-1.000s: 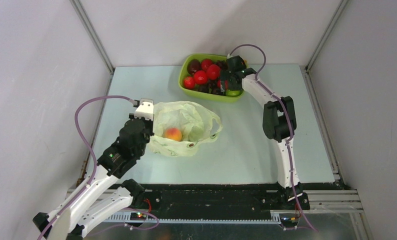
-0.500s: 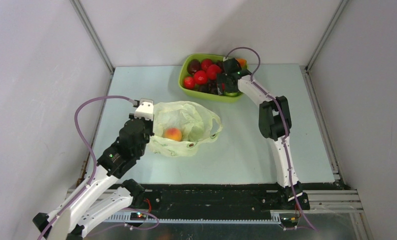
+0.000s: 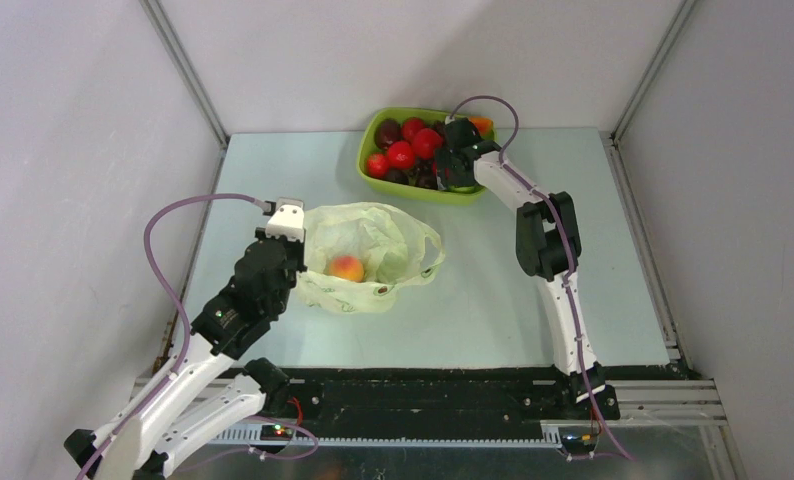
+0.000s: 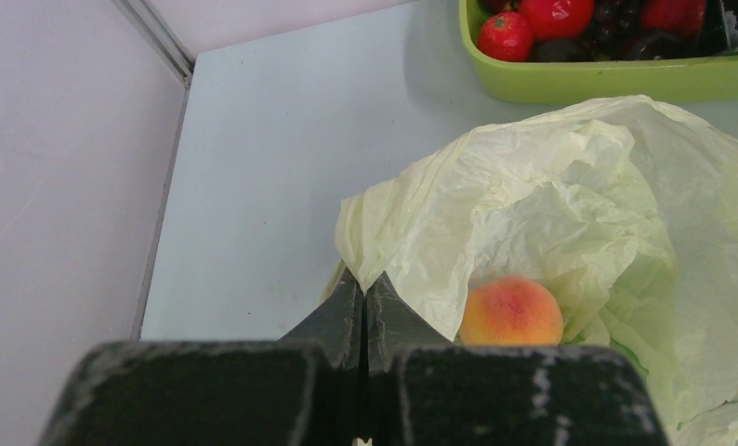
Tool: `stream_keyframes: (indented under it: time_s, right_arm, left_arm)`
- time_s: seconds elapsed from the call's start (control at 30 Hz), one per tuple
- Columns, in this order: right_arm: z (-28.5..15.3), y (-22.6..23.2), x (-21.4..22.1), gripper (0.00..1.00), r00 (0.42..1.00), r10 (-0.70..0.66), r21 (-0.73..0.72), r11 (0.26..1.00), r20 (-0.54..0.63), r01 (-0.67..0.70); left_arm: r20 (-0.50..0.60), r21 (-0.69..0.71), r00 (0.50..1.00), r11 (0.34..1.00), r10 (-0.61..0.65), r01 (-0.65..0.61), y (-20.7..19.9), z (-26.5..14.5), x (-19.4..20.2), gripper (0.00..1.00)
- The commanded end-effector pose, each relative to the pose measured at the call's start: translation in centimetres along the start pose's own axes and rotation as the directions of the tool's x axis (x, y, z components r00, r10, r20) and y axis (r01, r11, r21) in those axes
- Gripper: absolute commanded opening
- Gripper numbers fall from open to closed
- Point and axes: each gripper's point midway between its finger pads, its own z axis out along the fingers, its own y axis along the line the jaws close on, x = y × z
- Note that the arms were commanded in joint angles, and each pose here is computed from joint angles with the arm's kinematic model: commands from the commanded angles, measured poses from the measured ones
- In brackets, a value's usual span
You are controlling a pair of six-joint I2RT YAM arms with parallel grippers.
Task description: Place the fake fruits into the plastic bag and tie a complex knot
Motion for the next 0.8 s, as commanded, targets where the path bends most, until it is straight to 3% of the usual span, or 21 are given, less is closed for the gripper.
stream_keyframes:
  time_s: [0.0,0.5,0.77]
  right_arm:
    - [-2.5,-0.3,-2.4,0.55,0.997,0.011,0.0,1.0,0.079,-0.011]
    - [-9.2,-2.1,-7.9,0.5,0.961,0.037,-0.013,0.999,0.273,-0.035]
    - [-14.8,-0.4,-8.2,0.5,0.92,0.122,-0.196,0.979,0.371,-0.051]
  left_arm:
    - [0.064,-0.005,0.996,0.998,-0.056,0.057,0.7,-0.6,-2.7,0.0]
    - [0.073,-0.003,0.995,0.998,-0.062,0.062,0.8,-0.8,-2.9,0.0]
    - [0.076,-0.002,0.995,0.998,-0.065,0.066,0.8,-0.9,-2.9,0.0]
